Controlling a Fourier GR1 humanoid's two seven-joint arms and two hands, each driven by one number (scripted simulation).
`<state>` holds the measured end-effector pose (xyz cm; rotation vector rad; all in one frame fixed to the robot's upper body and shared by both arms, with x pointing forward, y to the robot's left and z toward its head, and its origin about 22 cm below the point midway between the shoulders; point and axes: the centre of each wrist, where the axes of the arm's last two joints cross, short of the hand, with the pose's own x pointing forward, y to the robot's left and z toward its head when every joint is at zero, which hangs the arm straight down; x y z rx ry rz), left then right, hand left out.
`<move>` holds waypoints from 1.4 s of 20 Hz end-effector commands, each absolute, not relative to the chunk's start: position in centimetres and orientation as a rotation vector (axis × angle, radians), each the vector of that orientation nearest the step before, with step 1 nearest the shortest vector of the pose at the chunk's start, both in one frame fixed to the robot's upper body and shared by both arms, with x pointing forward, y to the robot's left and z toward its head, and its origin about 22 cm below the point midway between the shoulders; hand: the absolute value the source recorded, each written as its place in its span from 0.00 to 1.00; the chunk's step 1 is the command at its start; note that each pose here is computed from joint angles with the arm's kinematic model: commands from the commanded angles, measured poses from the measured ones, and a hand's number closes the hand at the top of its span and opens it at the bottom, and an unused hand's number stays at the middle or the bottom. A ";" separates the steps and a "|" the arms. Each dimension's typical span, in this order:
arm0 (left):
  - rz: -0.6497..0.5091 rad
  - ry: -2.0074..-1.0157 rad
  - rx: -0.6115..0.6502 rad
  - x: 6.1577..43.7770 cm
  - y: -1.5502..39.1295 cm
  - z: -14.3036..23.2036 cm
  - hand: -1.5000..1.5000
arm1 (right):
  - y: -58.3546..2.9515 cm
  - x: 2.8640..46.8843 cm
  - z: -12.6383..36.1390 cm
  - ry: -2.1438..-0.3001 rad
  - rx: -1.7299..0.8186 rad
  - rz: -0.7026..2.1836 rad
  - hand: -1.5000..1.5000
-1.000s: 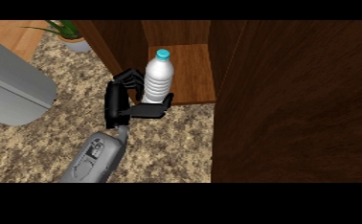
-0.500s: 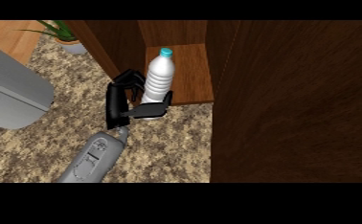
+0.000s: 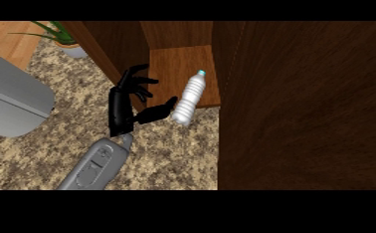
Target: Pick up the bottled water, place it into the cabinet and close the cabinet
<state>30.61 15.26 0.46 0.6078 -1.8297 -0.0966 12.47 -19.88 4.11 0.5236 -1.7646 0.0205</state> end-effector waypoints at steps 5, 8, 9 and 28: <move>-0.051 -1.679 0.665 36.6 16.6 3.2 0.00 | -19.7 12.1 3.9 -1.764 0.539 0.022 0.00; -0.045 -1.680 0.660 36.7 16.8 3.6 0.00 | -19.6 12.4 4.2 -1.759 0.532 0.032 0.00; -0.041 -1.686 0.638 36.7 17.0 4.1 0.00 | -19.9 12.5 3.9 -1.764 0.530 0.028 0.00; 0.049 -1.968 0.077 36.7 17.3 7.1 0.00 | -20.8 12.2 4.4 -1.790 0.444 -0.001 0.00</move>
